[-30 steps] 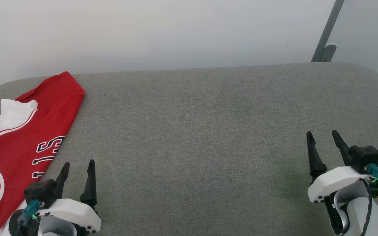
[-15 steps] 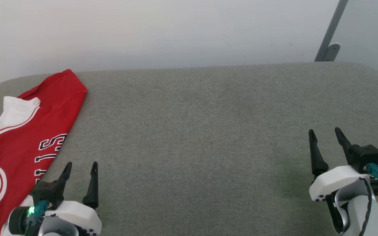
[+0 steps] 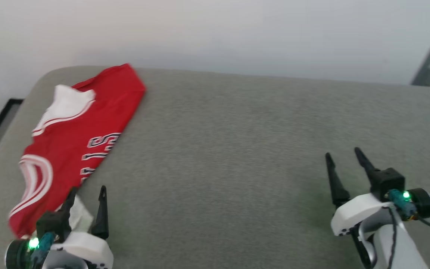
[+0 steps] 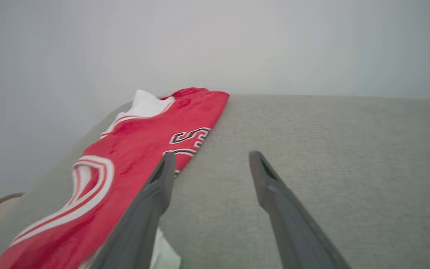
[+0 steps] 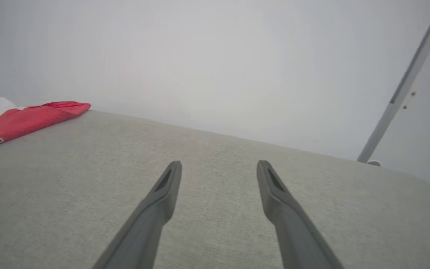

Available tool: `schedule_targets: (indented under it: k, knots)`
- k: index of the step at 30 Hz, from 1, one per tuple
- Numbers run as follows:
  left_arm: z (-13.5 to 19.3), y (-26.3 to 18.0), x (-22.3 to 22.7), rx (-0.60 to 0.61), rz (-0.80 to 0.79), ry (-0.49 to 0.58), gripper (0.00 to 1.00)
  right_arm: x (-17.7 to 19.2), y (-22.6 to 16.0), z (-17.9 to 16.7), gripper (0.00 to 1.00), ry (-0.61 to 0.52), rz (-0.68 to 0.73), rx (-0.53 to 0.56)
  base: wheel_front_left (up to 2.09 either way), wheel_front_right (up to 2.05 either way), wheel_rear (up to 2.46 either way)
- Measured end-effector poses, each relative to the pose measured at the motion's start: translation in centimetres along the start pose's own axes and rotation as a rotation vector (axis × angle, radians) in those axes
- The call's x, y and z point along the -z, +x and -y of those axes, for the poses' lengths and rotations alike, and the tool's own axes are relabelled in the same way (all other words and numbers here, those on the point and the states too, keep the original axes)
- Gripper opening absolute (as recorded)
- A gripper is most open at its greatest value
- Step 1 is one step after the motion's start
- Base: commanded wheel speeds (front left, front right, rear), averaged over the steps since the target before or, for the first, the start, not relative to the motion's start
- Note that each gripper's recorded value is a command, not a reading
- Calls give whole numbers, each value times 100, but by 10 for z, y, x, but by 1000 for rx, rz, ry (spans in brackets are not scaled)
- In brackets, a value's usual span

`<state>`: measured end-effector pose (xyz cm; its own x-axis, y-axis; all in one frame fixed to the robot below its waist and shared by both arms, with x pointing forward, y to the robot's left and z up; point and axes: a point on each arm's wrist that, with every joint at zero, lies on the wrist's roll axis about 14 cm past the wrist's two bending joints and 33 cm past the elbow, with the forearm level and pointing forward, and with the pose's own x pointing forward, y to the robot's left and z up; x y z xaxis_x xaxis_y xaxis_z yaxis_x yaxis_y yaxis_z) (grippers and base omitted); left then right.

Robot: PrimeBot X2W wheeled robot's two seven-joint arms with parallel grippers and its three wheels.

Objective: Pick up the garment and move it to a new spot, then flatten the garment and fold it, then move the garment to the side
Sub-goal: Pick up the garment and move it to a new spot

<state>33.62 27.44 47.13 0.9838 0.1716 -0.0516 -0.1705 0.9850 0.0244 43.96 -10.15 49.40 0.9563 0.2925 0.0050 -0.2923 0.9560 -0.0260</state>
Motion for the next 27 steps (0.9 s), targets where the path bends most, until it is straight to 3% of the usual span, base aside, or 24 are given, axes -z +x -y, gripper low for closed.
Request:
schedule_targets:
  k: [8, 18, 27]
  knots:
    - [-55, -51, 11, -196, -20, -28, 100, 6, 24, -85, 100, 20, -16, -226, 0, 0, 0]
    - [-97, -115, 19, -399, -19, -61, 100, 3, 26, -174, 100, 26, -22, -466, 0, 0, 0]
    - [-101, -126, 20, -431, -7, -96, 100, -3, 25, -192, 100, 40, -13, -514, 0, 0, 0]
